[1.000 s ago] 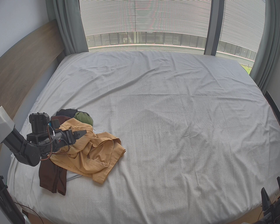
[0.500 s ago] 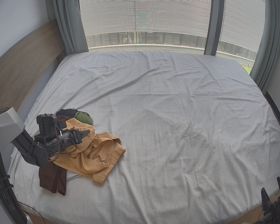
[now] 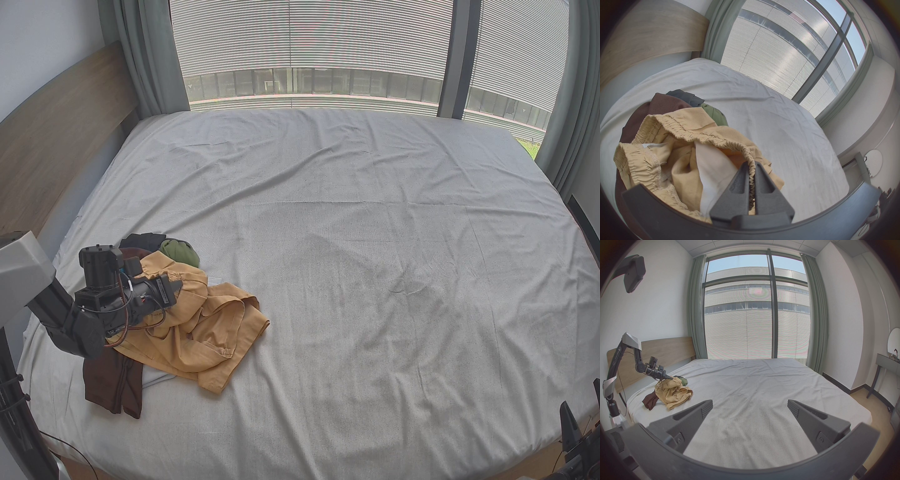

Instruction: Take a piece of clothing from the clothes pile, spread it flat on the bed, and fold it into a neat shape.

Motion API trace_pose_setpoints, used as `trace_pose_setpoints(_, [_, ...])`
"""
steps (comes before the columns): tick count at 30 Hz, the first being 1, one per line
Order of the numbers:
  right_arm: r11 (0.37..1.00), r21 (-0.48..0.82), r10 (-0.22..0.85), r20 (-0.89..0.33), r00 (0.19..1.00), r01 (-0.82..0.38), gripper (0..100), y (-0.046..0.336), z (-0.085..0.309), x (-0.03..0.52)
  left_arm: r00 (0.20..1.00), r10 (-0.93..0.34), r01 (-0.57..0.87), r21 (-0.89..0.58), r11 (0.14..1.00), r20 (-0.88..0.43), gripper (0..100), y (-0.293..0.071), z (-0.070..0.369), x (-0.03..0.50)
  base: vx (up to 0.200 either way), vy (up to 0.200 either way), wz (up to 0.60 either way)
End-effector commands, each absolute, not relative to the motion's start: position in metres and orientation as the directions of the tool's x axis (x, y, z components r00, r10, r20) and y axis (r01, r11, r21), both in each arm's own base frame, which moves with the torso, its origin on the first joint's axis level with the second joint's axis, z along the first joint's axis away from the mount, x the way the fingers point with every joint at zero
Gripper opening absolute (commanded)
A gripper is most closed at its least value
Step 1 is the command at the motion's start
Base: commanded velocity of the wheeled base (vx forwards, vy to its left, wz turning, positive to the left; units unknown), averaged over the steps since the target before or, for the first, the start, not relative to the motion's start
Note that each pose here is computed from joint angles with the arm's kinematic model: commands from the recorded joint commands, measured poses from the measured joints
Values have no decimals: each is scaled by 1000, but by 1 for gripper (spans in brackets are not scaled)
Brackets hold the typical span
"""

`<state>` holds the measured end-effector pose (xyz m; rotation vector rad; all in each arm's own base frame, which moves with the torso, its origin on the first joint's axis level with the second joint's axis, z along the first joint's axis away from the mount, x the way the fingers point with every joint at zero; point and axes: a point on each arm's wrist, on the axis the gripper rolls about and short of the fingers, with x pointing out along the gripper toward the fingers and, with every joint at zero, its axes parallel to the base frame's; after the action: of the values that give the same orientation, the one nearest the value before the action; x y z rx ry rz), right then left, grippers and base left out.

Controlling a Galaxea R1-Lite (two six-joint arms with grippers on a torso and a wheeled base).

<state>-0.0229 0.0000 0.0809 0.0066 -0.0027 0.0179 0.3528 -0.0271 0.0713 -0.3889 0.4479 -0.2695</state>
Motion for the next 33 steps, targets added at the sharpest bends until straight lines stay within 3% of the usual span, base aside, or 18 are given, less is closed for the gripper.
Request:
trace_pose_setpoints(1, [1000, 6, 18, 2, 1000, -18, 100, 0, 76, -23, 890, -372, 221, -465, 857, -263, 0, -36, 105, 341, 0, 0, 0])
trace_pose_setpoints(7, [1000, 3, 18, 0, 1000, -18, 100, 0, 75, -23, 883, -449, 328, -505, 798, -136, 0, -36, 151, 312, 0, 0, 0])
trace_pose_setpoints(17, [1000, 3, 17, 0, 1000, -17, 100, 0, 75, -23, 827, -561, 479, -480, 735, -33, 0, -49, 186, 287, 0, 0, 0])
trace_pose_setpoints(28, [1000, 3, 17, 0, 1000, -17, 100, 0, 75, -23, 776, -631, 546, -475, 691, -26, 0, -71, 185, 273, 0, 0, 0])
trace_pose_setpoints(33, [1000, 3, 17, 0, 1000, -17, 100, 0, 75, -23, 752, -658, 601, -452, 659, 42, 0, -80, 194, 274, 0, 0, 0])
